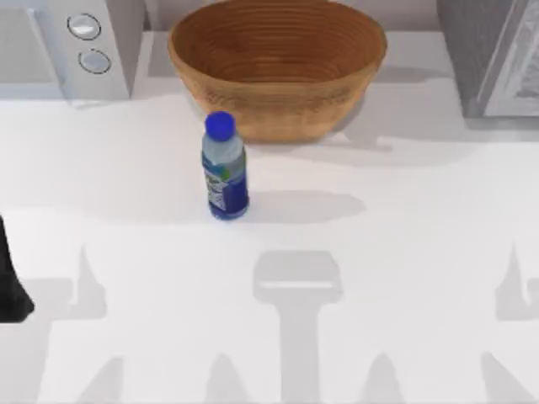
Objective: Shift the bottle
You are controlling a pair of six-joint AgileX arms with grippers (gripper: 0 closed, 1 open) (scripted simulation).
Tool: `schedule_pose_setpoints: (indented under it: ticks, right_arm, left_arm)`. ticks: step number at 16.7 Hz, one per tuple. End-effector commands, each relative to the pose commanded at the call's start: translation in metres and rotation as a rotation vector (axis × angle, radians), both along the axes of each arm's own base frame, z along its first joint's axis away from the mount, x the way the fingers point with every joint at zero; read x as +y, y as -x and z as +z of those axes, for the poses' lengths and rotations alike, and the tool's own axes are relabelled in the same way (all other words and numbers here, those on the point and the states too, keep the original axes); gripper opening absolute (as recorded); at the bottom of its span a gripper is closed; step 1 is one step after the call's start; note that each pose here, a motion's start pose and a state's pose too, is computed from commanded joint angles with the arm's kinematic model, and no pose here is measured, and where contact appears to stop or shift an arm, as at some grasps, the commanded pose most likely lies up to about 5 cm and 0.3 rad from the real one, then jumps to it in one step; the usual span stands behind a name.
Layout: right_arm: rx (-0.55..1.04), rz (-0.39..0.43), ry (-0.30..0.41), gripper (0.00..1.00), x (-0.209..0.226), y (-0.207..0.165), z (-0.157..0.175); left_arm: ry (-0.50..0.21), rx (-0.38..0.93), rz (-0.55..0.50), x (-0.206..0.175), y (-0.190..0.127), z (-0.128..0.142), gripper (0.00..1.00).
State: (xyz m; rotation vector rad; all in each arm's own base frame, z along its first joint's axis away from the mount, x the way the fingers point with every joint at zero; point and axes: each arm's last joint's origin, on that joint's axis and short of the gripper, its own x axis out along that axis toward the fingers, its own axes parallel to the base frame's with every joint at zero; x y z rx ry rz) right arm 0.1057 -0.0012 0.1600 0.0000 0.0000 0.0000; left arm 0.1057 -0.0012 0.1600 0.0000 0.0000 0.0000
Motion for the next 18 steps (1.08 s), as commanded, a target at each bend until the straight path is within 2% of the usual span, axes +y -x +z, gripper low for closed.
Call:
schedule_pose_setpoints:
  ticks: [4, 9, 14, 18]
  right_arm:
    - [-0.014, 0.016, -0.001, 1.00, 0.002, -0.001, 0.005]
    - [-0.072, 0.116, -0.004, 1.00, 0.014, -0.017, 0.039]
    - [-0.052, 0.263, 0.002, 1.00, 0.045, -0.067, 0.059]
    - [0.014, 0.402, 0.019, 1.00, 0.091, -0.120, 0.038]
  left_arm:
    - [0.000, 0.000, 0.000, 0.000, 0.000, 0.000, 1.00]
    - [0.000, 0.000, 0.000, 0.000, 0.000, 0.000, 1.00]
    - [0.000, 0.000, 0.000, 0.000, 0.000, 0.000, 1.00]
    - [0.000, 0.000, 0.000, 0.000, 0.000, 0.000, 1.00]
